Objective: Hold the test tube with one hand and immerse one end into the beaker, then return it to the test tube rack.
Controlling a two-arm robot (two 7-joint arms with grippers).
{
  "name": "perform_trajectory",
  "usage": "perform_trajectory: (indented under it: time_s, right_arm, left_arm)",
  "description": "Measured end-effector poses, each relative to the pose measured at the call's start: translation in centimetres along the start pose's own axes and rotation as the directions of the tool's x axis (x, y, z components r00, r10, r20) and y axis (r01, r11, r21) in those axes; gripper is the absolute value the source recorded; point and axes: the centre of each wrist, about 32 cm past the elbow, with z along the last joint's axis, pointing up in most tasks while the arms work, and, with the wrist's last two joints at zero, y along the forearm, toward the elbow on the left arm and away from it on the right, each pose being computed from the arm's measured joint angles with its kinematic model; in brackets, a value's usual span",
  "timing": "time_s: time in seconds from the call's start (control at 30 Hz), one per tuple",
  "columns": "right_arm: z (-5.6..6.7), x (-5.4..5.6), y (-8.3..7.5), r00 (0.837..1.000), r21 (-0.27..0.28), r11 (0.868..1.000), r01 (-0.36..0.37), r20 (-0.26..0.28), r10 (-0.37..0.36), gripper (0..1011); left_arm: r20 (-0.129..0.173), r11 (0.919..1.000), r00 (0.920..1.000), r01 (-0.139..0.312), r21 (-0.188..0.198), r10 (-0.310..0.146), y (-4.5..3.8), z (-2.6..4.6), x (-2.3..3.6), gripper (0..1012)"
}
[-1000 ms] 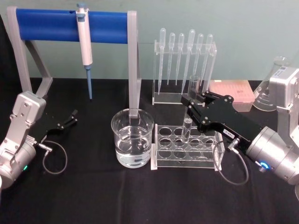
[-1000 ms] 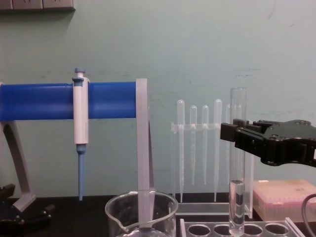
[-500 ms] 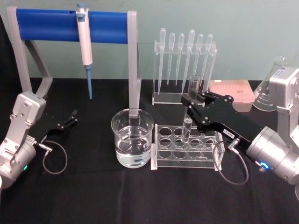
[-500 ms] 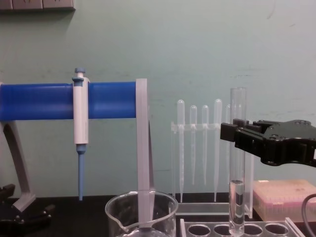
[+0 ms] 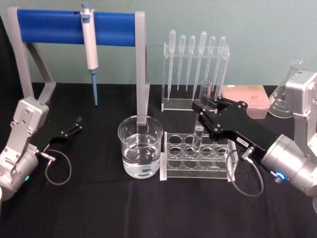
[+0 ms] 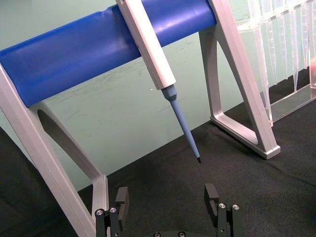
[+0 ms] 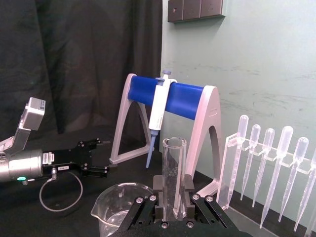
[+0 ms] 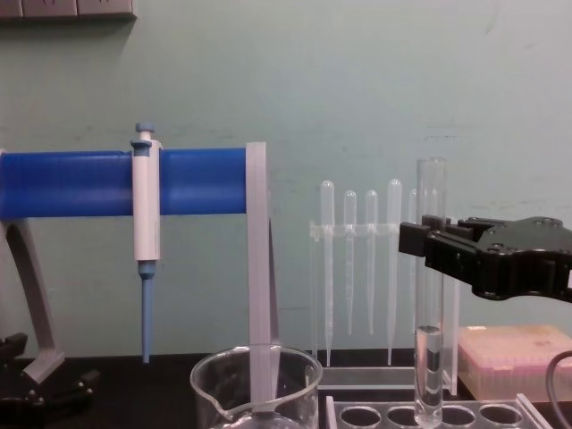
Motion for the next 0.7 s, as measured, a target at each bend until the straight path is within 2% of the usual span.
perform_trajectory:
  time_s: [0.7]
  right_arm:
    - [0.0,0.0,0.0,1.0,0.0,1.0,0.0,0.0,0.0,225]
  left_arm:
    - [0.0,1.0,1.0,0.0,0.0,0.0,0.0,0.0,0.0,1000]
